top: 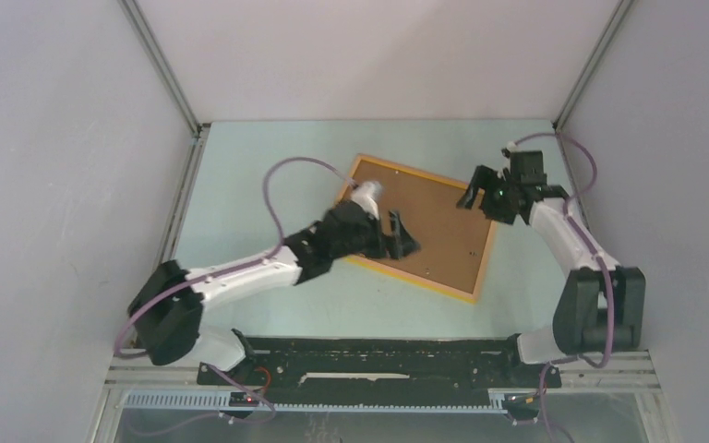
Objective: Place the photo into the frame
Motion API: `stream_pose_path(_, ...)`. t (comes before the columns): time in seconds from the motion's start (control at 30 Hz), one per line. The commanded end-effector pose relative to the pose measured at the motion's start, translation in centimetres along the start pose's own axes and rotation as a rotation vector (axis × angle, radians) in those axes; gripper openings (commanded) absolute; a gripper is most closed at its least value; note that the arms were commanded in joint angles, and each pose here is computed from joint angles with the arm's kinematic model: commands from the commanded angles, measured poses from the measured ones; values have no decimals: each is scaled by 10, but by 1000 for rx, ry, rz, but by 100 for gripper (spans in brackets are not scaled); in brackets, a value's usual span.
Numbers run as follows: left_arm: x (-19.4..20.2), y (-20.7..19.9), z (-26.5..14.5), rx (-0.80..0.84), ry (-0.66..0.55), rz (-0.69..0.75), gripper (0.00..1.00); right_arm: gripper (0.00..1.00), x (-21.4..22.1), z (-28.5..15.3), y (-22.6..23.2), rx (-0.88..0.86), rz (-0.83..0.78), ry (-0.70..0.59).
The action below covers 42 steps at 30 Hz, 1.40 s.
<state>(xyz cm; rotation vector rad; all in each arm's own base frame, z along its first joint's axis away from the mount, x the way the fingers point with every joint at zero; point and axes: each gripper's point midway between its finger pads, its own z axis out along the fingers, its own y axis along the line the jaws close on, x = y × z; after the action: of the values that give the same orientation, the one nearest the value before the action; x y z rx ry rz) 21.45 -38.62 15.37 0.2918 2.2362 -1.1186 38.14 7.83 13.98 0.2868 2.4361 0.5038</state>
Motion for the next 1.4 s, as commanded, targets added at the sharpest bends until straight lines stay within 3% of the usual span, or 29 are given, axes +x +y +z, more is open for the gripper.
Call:
stream_pose_path(0.0, -77, 66, -42, -168, -193, -20, 95, 90, 52, -16, -31, 53, 103, 27)
stream_pose_path(0.23, -181, 180, -70, -448, -409, -119, 95, 89, 90, -32, -84, 152, 292, -6)
stream_pose_path(0.4, -187, 257, -53, -472, -369, -287, 93, 88, 93, -28, -91, 132, 322, -14)
stream_pose_path(0.6, -163, 264, -8, -329, -267, -330, 88, 88, 93, -8, -87, 93, 311, 33)
stream_pose_path(0.93, -149, 271, 4, -318, -218, -416, 71, 86, 92, 25, -94, 126, 304, 97)
stream_pose_path(1.13, -133, 259, 19, -159, -238, -546, 58, 86, 71, 41, -75, 124, 226, 114)
stream_pose_path(1.37, -133, 256, 23, -132, -228, -560, 55, 86, 94, 25, -104, 369, 234, 172)
